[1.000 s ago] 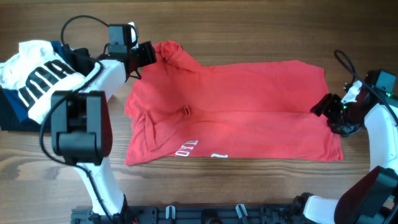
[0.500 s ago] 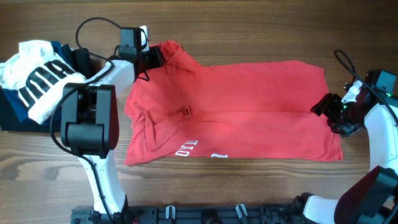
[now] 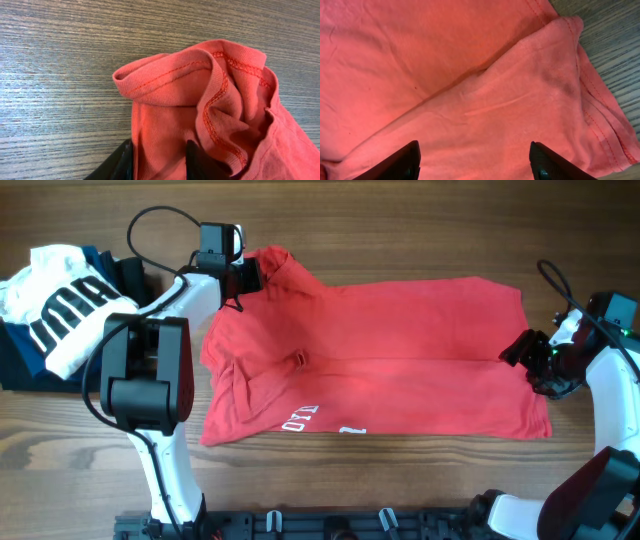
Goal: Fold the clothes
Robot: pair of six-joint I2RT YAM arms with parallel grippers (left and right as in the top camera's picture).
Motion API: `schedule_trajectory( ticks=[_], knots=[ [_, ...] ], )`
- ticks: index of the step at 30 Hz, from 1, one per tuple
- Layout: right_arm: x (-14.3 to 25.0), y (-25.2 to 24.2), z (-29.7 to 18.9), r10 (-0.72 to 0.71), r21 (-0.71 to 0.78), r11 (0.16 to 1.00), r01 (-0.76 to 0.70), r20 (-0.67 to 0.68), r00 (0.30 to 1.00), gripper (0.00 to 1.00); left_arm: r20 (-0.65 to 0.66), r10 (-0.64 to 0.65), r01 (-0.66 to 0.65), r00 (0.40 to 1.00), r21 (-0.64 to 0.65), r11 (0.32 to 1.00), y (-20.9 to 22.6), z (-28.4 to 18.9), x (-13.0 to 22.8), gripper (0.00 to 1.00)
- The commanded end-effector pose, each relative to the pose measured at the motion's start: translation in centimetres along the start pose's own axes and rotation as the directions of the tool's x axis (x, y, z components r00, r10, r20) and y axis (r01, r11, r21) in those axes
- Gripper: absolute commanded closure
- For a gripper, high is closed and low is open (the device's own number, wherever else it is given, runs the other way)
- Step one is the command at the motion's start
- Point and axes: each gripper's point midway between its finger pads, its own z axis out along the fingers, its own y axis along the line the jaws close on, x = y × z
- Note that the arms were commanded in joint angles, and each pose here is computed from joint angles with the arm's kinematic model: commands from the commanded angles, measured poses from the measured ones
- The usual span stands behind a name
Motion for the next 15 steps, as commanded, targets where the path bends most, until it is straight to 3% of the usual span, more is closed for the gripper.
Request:
schedule_trajectory(
  ticks=[1,4,7,9,12,15],
  knots=[
    [-0.7,0.8,-0.8,-0.031,-0.024,0.999,0.032,0.033,0.999,0.3,-0.104,0.002,-0.009,0.995,-0.067,0.998,1.9,2.0,4.0,0.66],
    [-0.7,0.8,-0.8,-0.032,-0.024,0.999,0.032,0.034,0.999,0.29,-0.131,0.004,-0.013,0.991,-0.064,0.998,1.8,2.5,5.0,0.56],
    [-0.7,0.8,-0.8,-0.031,-0.024,0.999,0.032,0.032,0.999,0.29,-0.149,0.012,-0.021,0.989,-0.061,0.998,1.4,3.1,5.7,0.58],
    [-0.7,0.8,-0.8,-0.031,-0.024,0.999,0.032,0.033,0.999,0.29,-0.152,0.018,-0.027,0.988,-0.057,0.998,1.1,3.1,5.9,0.65],
    [-0.7,0.8,-0.8,-0.031,-0.024,0.999,0.032,0.034,0.999,0.3,-0.153,0.024,-0.032,0.988,-0.054,0.998,0.8,3.2,6.0,0.89],
    [-0.8,0.8,-0.8,-0.031,-0.025,0.999,0.032,0.035,0.999,0.3,-0.165,0.021,-0.031,0.986,-0.058,0.998,0.9,3.1,6.2,0.96]
  ],
)
